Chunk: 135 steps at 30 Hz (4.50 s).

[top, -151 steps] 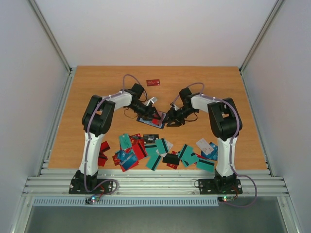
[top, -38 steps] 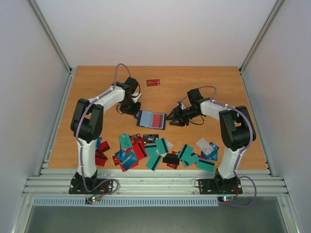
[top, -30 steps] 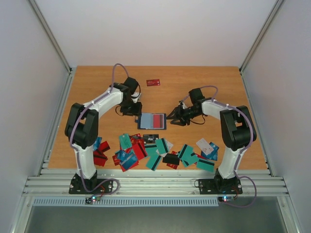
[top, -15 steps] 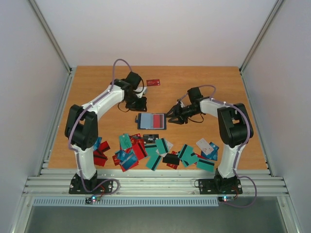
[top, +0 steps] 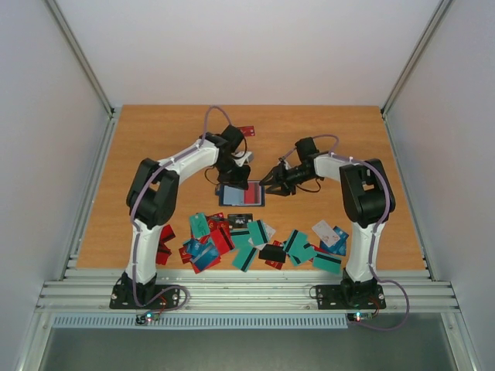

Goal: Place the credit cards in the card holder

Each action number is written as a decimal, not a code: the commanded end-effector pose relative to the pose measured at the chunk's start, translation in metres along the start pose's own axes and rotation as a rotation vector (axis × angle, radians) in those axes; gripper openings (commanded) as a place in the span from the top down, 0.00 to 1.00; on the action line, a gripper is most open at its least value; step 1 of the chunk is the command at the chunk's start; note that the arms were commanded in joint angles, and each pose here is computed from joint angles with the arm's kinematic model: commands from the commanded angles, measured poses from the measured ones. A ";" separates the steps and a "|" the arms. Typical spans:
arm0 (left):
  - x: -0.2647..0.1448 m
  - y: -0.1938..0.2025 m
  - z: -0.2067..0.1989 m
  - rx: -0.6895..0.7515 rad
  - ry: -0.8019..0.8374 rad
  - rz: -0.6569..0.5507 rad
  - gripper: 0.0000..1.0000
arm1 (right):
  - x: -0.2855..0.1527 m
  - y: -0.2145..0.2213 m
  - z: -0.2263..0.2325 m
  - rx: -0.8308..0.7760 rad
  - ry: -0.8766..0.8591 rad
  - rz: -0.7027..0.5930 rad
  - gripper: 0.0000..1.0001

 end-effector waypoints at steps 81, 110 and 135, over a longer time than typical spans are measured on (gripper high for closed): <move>0.052 0.012 0.031 -0.002 -0.062 0.076 1.00 | 0.018 0.005 0.009 -0.139 0.154 0.111 0.58; 0.051 0.013 0.030 0.010 -0.050 0.079 1.00 | 0.021 0.002 0.024 -0.176 0.171 0.097 0.58; 0.050 0.015 0.028 0.018 -0.043 0.084 1.00 | 0.012 0.008 0.032 -0.215 0.284 0.082 0.58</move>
Point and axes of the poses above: each gripper's point midway between its finger pads, its own x axis out along the fingers, its own z axis along the line the jaws close on, y = z × x, the point moved 4 cm from there along -x, back along the fingers, and after that the axes turned 5 degrees about -x, right-handed, at the moved point
